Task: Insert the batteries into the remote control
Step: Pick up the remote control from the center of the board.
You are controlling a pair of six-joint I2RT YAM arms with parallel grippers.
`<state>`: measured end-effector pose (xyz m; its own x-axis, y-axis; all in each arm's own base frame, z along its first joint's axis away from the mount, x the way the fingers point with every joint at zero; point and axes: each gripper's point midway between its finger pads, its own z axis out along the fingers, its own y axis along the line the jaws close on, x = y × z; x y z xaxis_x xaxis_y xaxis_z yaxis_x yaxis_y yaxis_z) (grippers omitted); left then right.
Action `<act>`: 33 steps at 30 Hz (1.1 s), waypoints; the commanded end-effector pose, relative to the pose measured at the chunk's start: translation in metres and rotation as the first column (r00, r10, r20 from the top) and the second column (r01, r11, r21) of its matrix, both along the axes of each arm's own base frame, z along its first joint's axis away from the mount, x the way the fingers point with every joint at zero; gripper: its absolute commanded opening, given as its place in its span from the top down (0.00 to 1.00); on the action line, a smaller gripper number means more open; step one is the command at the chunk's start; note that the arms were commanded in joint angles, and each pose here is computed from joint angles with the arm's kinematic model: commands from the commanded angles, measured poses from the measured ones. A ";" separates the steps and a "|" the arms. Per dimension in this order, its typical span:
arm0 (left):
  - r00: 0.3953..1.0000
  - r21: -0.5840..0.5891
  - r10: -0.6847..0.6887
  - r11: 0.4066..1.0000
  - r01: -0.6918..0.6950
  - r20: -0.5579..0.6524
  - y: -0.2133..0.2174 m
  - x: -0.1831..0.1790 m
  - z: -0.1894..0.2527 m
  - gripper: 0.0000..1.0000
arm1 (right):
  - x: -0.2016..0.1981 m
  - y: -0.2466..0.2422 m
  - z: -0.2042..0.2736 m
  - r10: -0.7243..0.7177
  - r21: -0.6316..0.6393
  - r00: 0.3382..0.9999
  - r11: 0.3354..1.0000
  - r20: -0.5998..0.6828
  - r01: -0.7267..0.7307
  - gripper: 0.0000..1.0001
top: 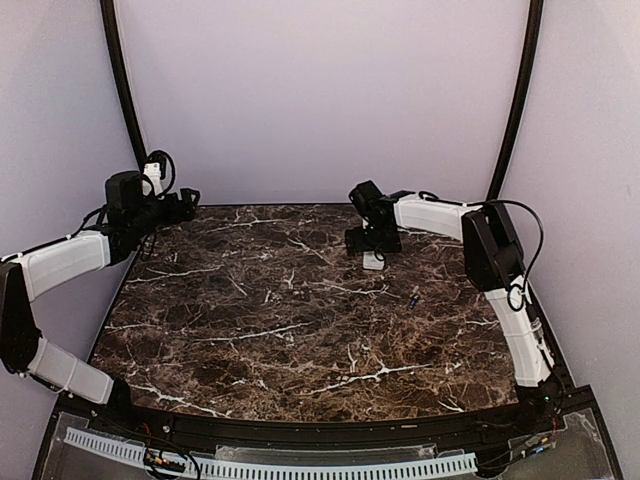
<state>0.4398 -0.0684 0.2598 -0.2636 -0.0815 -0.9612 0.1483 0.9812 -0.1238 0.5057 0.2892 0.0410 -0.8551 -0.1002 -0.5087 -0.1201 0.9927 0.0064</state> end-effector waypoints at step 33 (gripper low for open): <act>0.497 0.829 -0.868 0.270 0.490 -0.011 -0.216 -0.165 -0.050 0.16 | -0.167 0.086 0.136 0.691 0.358 0.718 0.652 0.083 -0.668 0.74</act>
<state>0.3122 -0.2523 0.2322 0.2214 0.4239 -0.8782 0.7158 0.5410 0.4415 0.4013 0.3390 0.1404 -0.7573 -0.3579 -0.5462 -0.5661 0.7769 0.2758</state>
